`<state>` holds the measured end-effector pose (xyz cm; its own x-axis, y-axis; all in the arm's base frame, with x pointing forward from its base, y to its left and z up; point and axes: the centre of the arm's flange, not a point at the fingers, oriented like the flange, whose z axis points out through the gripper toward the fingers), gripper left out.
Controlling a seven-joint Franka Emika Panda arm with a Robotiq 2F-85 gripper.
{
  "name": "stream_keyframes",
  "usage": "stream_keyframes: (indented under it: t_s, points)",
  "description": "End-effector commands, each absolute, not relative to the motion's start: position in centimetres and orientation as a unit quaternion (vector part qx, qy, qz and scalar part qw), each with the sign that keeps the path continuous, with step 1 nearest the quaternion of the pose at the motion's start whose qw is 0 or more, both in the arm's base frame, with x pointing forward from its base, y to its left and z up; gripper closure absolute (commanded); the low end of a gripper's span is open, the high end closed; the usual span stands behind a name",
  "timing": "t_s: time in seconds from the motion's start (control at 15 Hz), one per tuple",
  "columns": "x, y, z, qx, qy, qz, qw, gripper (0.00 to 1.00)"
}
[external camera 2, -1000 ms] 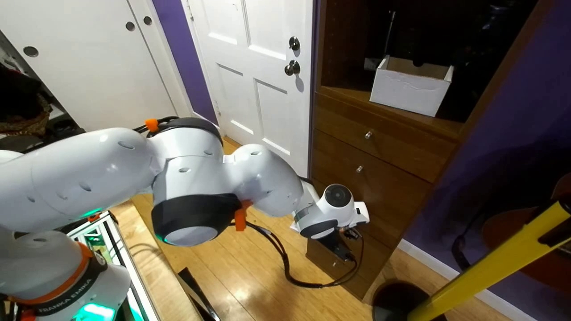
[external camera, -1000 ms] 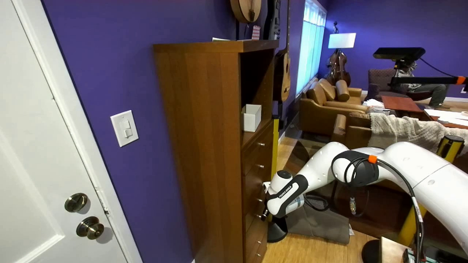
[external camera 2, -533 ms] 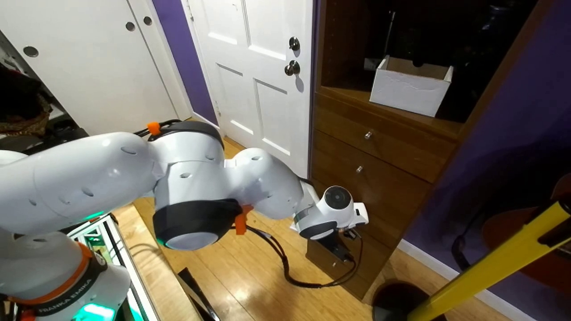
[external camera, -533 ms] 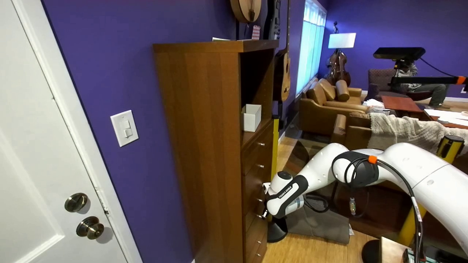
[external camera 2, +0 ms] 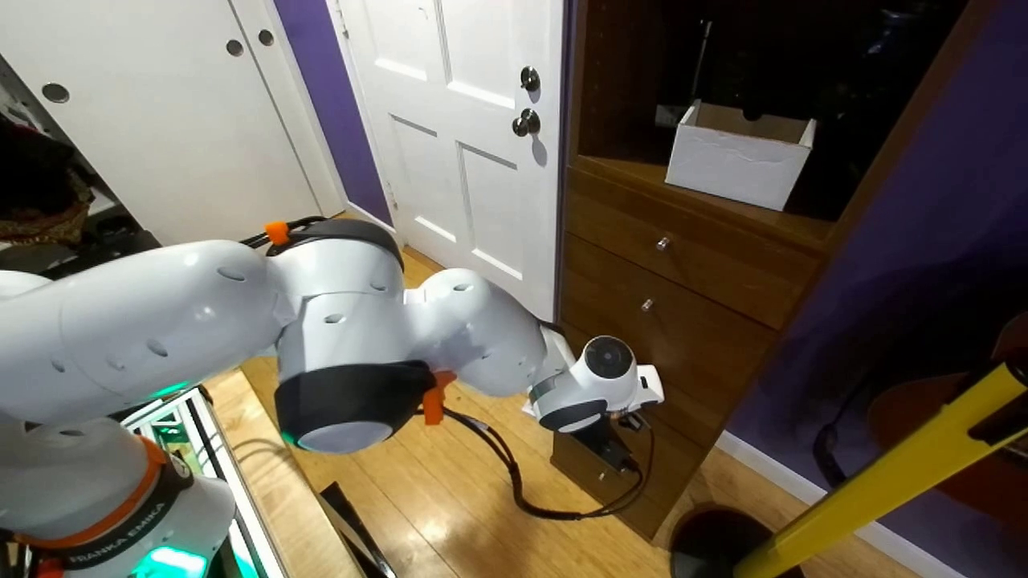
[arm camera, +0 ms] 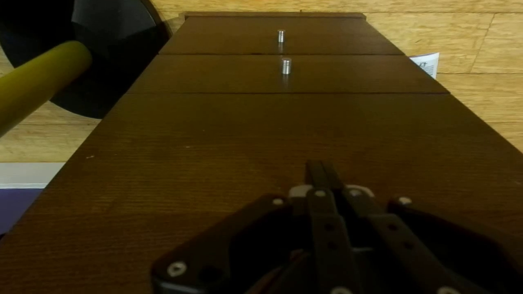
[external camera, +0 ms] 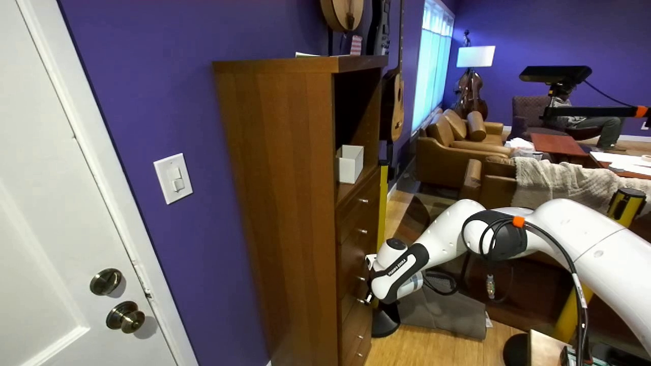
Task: Open the third to bottom drawer of the cabinet
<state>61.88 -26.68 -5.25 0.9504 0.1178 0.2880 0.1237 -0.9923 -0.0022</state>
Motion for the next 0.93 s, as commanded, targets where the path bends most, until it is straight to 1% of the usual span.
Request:
stream_keyframes:
  t_s: [0.0,0.27,0.47,0.53,0.6,0.67,0.8,0.87]
  points:
    - [62.57,-26.94,-6.19,-0.986,-0.059,-0.155,0.008,0.7]
    - [62.89,-26.92,-6.34,-0.985,-0.059,-0.162,0.01,0.42]
    - [63.12,-26.83,-6.55,-0.983,-0.063,-0.175,0.014,0.18]
    - [63.11,-26.79,-6.6,-0.982,-0.063,-0.176,0.016,0.11]
    - [63.12,-26.75,-6.68,-0.982,-0.064,-0.179,0.018,0.08]
    - [63.08,-26.63,-6.7,-0.981,-0.066,-0.182,0.022,0.08]
    - [63.1,-26.56,-6.75,-0.979,-0.069,-0.188,0.024,0.18]
    - [63.15,-26.59,-6.81,-0.979,-0.069,-0.19,0.024,0.36]
